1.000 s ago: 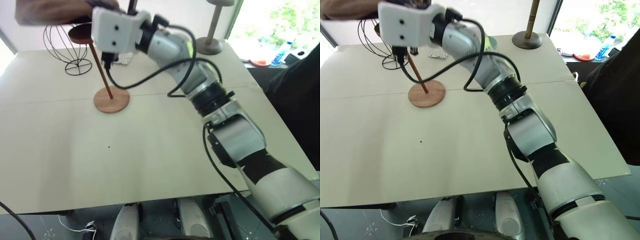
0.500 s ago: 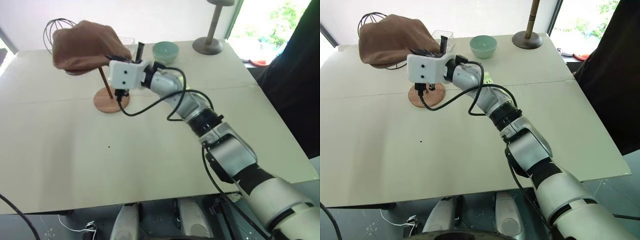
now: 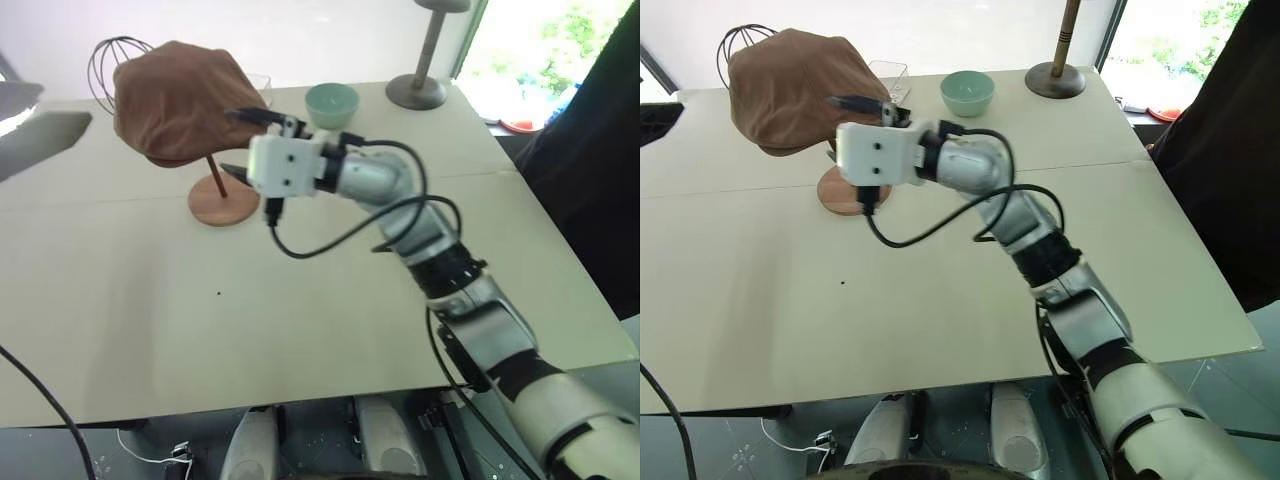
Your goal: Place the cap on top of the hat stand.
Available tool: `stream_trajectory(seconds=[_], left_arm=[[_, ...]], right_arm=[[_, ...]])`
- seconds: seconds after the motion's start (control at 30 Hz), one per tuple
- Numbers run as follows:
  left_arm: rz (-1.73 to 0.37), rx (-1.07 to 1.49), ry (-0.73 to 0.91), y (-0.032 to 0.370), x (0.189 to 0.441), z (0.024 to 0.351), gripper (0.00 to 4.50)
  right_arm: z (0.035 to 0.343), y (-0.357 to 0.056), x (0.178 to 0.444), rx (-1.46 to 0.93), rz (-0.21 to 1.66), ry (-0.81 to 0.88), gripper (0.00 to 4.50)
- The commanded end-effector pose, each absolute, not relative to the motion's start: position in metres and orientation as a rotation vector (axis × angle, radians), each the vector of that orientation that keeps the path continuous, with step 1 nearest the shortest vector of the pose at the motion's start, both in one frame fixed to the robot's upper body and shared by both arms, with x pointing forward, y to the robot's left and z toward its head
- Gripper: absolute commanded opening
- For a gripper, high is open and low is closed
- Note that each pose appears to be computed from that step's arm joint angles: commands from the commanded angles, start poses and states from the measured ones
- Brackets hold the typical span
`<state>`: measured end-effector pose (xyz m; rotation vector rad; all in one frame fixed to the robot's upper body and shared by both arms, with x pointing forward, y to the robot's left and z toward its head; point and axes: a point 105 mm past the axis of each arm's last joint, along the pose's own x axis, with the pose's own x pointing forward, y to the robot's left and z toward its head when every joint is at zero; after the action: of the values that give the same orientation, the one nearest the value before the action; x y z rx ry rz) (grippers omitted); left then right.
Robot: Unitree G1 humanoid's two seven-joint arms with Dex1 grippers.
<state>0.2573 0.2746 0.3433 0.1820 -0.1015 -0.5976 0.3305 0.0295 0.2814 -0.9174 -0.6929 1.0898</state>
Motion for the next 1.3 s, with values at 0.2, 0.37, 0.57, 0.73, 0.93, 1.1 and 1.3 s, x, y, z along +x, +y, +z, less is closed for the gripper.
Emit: stream_trajectory(seconds=[0.2,0.37,0.57,0.73,0.93,1.1,1.3], left_arm=[[-0.673,0.520,-0.046,0.249,0.254,0.343,4.50],[-0.687,0.807,-0.009,0.239,0.264,0.328,4.50],[-0.637,1.030,-0.118,0.226,0.285,0.331,4.50],[-0.582,1.101,-0.185,0.215,0.299,0.328,4.50],[-0.609,1.119,-0.150,0.204,0.299,0.313,4.50],[-0.629,1.157,-0.142,0.197,0.294,0.310,4.50],[-0.561,1.254,-0.155,0.191,0.305,0.295,4.50]], right_arm=[[0.335,-0.072,0.318,-0.571,1.200,-0.286,3.05],[0.360,-0.108,0.295,-0.384,1.316,-0.046,4.48],[0.380,-0.127,0.290,-0.269,1.314,0.022,4.48],[0.388,-0.138,0.302,-0.251,1.231,0.023,4.48],[0.397,-0.143,0.305,-0.242,1.205,0.006,4.48],[0.401,-0.145,0.306,-0.252,1.193,-0.004,4.48],[0.406,-0.145,0.302,-0.235,1.216,-0.024,4.48]])
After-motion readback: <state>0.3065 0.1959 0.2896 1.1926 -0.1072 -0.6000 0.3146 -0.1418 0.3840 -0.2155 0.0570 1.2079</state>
